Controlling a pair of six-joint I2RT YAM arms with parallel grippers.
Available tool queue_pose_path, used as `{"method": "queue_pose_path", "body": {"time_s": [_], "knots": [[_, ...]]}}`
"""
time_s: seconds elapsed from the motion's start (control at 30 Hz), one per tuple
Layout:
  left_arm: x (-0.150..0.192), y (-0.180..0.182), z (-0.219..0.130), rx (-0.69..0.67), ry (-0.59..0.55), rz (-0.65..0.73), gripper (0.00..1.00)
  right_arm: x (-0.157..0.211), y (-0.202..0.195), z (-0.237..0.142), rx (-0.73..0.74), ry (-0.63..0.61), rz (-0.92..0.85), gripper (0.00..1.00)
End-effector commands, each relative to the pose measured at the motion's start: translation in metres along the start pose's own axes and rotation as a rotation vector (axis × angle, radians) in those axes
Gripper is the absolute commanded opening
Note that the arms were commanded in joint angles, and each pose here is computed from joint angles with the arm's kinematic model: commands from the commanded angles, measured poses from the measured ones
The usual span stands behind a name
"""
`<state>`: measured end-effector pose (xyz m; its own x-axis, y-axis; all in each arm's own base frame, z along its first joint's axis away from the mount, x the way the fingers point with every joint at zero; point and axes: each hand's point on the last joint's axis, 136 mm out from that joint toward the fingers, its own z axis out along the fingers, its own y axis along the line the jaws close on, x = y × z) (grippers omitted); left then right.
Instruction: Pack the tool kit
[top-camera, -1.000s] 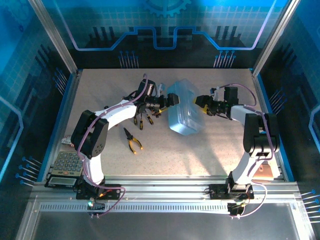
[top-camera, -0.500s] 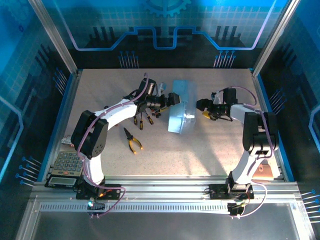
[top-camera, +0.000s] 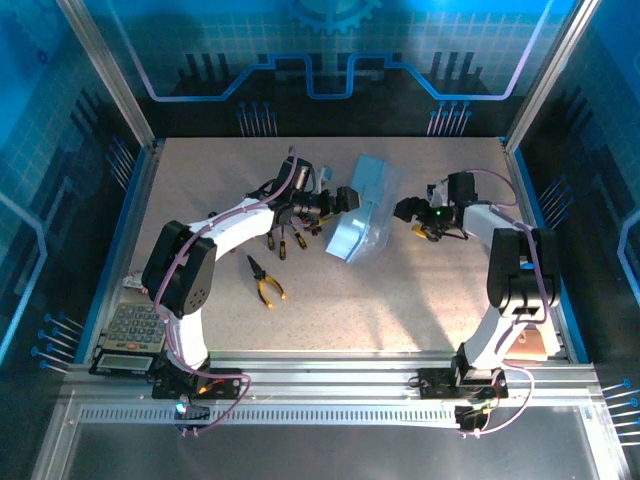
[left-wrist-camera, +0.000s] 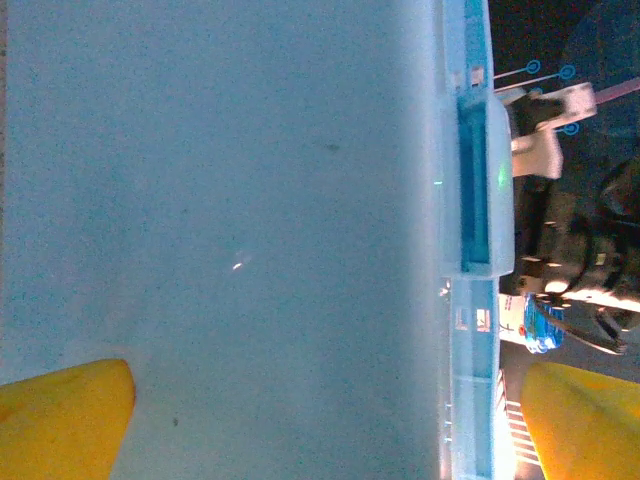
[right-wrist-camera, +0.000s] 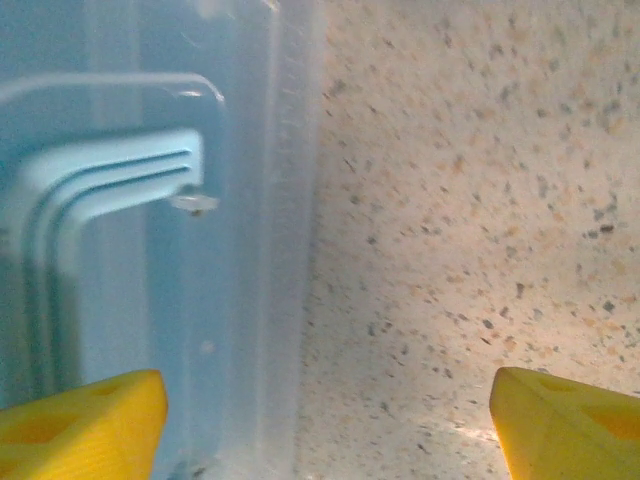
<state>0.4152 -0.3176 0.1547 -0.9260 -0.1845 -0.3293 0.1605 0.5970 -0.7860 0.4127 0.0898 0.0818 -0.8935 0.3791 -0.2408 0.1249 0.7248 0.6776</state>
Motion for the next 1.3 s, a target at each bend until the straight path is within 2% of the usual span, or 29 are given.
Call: {"method": "queue_pose_path", "body": {"time_s": [0.0,0.23,0.6,0.67,0.87,1.17,1.27], "knots": [[0.0,-0.018,-0.005,0.042,-0.013,0.03,0.99,-0.013,0.039,-0.021,-0.054,-0.034,-0.081,0.86],[0.009,-0.01,0.002,0.05,0.002,0.002,0.99,-0.013,0.068,-0.022,-0.098,-0.021,-0.125,0.86],[0.021,-0.001,0.0,0.04,0.013,-0.004,0.99,-0.007,0.089,-0.018,-0.097,-0.005,-0.166,0.87],[0.022,-0.001,-0.001,0.039,0.012,-0.003,0.99,-0.008,0.091,-0.022,-0.086,-0.008,-0.173,0.88],[0.025,0.006,-0.008,-0.01,0.017,0.011,0.99,-0.012,0.11,-0.042,-0.08,-0.02,-0.224,1.0],[0.02,0.016,-0.025,-0.055,-0.002,0.019,0.99,-0.013,0.125,-0.044,-0.081,-0.013,-0.264,1.0],[0.018,0.01,-0.035,-0.073,0.006,0.067,0.99,-0.014,0.134,-0.041,-0.096,0.006,-0.283,1.0]]}}
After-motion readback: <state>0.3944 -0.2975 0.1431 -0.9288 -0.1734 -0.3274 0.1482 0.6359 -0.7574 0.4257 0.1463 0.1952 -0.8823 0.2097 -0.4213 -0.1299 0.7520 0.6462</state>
